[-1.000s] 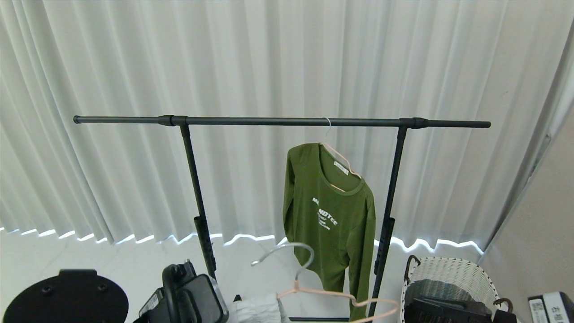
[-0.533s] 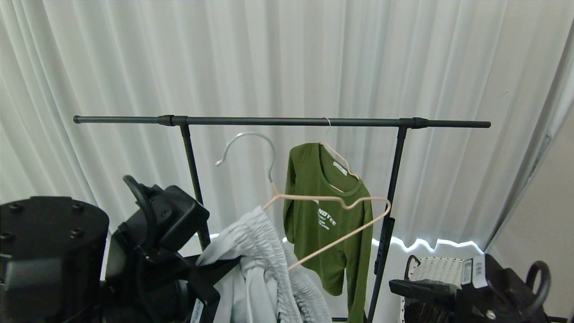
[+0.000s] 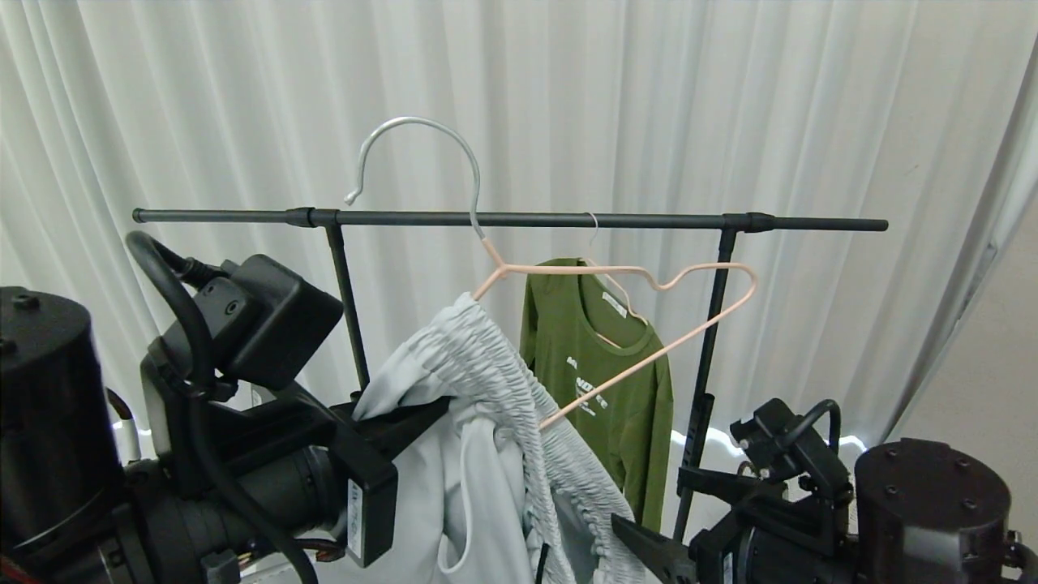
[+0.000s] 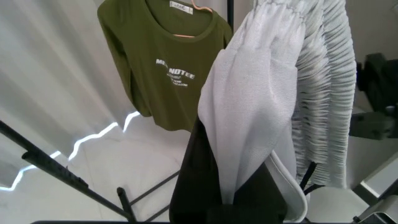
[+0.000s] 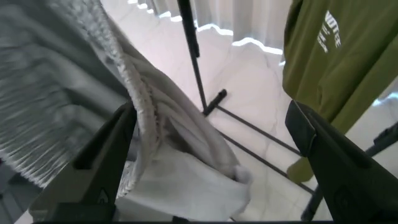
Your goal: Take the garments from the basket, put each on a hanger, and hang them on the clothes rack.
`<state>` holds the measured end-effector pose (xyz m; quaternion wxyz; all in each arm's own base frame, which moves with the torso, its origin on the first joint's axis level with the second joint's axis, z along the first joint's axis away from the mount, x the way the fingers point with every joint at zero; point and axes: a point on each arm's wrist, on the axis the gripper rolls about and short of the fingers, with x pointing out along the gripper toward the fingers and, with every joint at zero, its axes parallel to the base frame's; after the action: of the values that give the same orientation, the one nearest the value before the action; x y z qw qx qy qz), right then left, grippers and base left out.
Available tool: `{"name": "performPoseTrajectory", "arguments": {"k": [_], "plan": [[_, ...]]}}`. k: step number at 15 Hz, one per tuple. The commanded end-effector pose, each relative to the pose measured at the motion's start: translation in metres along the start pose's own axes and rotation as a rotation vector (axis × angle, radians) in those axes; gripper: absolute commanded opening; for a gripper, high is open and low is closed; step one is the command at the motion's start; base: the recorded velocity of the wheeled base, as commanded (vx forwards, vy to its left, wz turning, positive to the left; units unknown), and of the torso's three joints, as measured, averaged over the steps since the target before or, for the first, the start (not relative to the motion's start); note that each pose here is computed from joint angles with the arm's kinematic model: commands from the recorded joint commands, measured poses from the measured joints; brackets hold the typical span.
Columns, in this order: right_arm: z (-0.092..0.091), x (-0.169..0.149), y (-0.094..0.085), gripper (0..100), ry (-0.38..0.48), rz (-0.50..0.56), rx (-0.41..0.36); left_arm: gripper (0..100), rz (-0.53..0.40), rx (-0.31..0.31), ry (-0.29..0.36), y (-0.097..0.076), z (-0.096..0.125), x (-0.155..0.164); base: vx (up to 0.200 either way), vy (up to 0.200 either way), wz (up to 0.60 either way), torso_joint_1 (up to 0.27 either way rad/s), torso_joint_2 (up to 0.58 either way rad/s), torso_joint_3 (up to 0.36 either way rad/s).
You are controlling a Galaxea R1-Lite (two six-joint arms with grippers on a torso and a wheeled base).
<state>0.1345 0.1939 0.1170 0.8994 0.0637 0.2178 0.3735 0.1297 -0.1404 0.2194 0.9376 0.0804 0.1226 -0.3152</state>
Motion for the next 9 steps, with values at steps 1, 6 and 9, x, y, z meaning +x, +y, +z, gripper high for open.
{"name": "performPoseTrajectory", "arguments": {"k": [1, 6, 9], "plan": [[-0.006, 0.005, -0.002, 100, 0.028, -0.017, -0.003, 0, -0.002, -0.001, -0.014, -0.001, 0.004, -0.001, 0.000, 0.000, 0.00, 0.000, 0.00, 0.000], [-0.012, 0.003, 0.010, 100, 0.051, 0.034, -0.027, 0, -0.004, -0.005, -0.031, -0.001, 0.007, 0.001, 0.000, 0.000, 0.00, 0.000, 0.00, 0.000], [-0.015, 0.005, 0.010, 100, 0.062, 0.033, -0.030, 0, -0.004, -0.005, -0.034, -0.001, 0.008, 0.000, 0.000, 0.000, 0.00, 0.000, 0.00, 0.000]]}}
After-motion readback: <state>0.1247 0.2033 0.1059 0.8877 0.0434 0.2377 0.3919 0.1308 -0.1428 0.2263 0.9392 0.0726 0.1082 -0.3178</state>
